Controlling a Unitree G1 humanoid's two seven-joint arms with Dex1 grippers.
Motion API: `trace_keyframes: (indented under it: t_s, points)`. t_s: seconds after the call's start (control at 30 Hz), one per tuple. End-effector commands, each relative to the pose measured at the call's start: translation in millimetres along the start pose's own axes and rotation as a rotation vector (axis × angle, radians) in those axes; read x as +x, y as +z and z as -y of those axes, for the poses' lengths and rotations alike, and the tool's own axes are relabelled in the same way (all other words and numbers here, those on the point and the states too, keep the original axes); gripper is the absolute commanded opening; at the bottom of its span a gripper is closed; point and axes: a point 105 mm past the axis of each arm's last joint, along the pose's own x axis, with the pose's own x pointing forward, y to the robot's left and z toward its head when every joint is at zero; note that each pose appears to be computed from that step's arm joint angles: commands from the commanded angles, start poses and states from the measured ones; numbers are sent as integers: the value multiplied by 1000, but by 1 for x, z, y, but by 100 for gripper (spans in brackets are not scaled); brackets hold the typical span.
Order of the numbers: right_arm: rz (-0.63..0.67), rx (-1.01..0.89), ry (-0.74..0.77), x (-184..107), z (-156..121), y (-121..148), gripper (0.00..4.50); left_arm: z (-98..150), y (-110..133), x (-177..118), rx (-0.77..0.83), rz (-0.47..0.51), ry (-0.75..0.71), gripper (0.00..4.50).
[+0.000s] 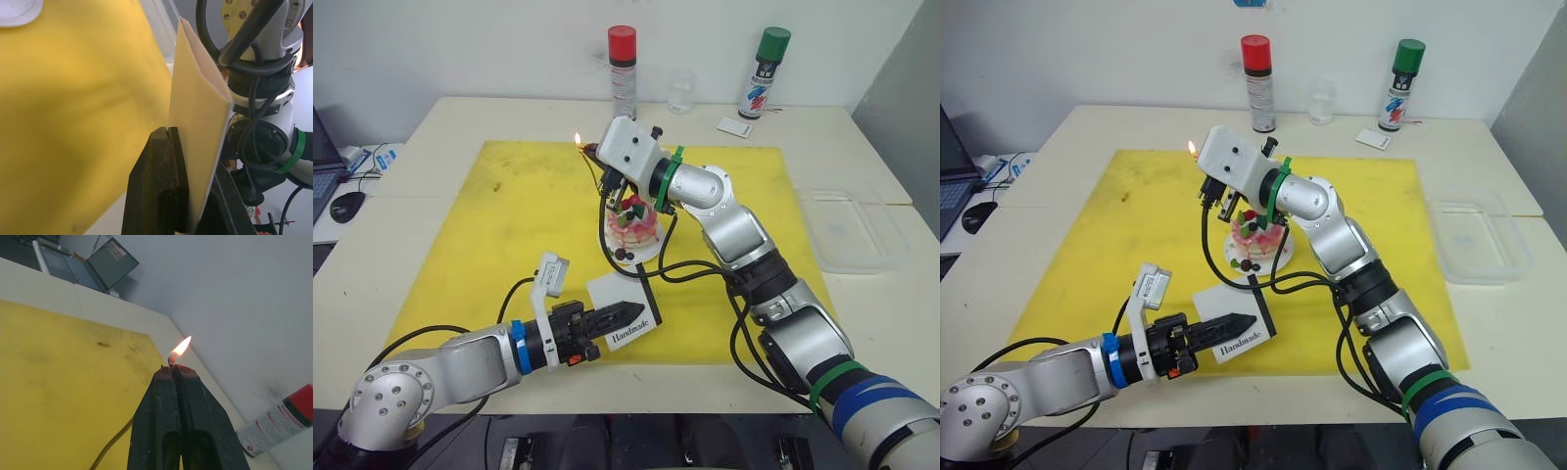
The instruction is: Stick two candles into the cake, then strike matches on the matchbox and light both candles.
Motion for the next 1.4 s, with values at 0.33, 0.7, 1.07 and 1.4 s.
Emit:
trace_keyframes:
  t_s: [0.33,0.7,1.07,1.4]
  points:
    - [30,-34,-6,-4,3,11,2,7,2,0,14,-5,-39,0]
    - [26,-33,-14,-4,3,10,2,8,2,0,16,-13,-44,0]
    - [25,-32,-20,-4,5,11,2,9,2,1,15,-13,-49,0]
    - [24,-30,-20,-3,4,10,2,9,2,1,14,-10,-47,0]
